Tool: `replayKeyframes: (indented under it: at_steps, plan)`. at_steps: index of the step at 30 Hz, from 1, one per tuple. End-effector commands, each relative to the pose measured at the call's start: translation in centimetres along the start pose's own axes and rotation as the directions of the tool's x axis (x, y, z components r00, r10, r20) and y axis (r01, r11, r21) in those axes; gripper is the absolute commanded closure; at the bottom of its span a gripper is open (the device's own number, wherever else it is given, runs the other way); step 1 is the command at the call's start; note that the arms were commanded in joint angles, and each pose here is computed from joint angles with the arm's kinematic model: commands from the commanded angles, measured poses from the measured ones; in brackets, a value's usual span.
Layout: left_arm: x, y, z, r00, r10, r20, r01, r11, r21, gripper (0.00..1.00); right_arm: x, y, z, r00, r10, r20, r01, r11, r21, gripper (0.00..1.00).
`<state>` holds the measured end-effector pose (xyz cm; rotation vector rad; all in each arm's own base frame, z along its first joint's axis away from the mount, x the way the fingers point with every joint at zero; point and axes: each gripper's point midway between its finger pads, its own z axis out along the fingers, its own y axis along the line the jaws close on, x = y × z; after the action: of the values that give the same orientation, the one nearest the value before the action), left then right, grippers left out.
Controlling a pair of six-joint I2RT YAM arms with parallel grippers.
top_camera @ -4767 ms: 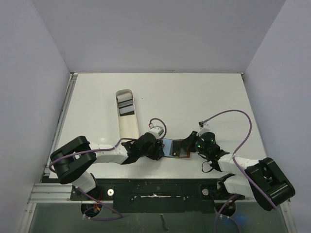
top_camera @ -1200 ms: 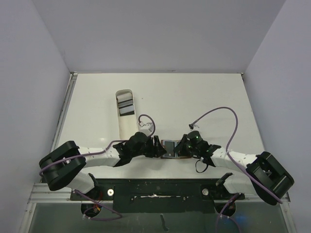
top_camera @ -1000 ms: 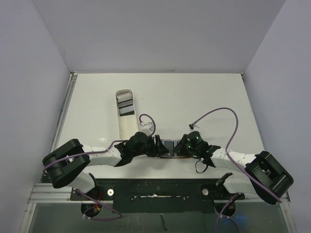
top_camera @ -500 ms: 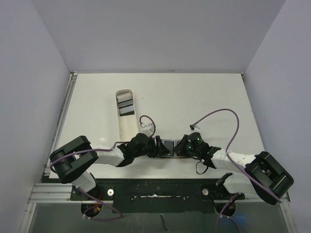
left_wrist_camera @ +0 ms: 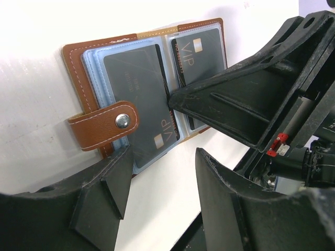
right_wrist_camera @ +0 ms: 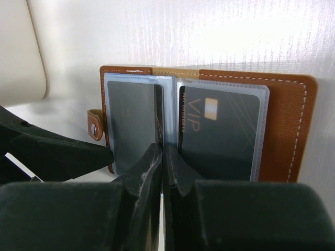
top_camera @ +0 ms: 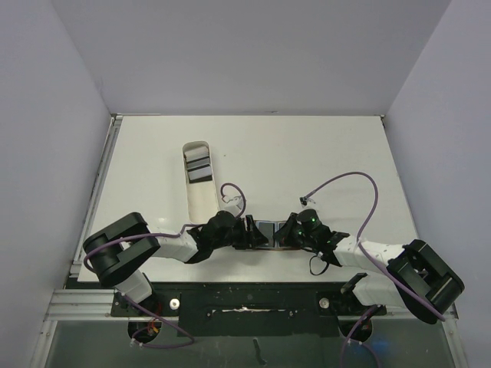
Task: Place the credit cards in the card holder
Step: Insert the credit card into the card holder.
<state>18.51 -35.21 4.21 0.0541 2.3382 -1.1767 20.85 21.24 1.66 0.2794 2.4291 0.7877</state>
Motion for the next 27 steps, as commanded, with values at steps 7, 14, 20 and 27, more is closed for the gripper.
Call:
replayKeyframes:
  at_steps: [7, 14, 20, 27]
  plan:
    - [-1.06, -0.6, -0.15, 0.999, -0.02, 0.05, 0.02, 1.0, 0.015, 0.5, 1.0, -1.5, -0.14, 1.0, -0.011, -0.021, 0.012, 0.999, 0.049, 0.98]
    - [-1.12, -0.4, -0.3, 0.998, -0.027, 0.049, 0.028, 1.0, -0.005, 0.51, 0.96, -1.48, -0.14, 1.0, -0.016, -0.022, 0.017, 0.999, 0.052, 0.99]
    - [-1.28, -0.3, -0.34, 0.998, -0.026, 0.054, 0.027, 0.999, -0.018, 0.51, 0.88, -1.39, -0.13, 1.0, -0.017, -0.019, 0.018, 0.999, 0.05, 0.99]
    - [-1.11, -0.79, -0.16, 0.998, -0.029, 0.048, 0.028, 0.999, 0.014, 0.51, 0.91, -1.32, -0.13, 1.0, -0.018, -0.02, 0.019, 0.999, 0.045, 0.99]
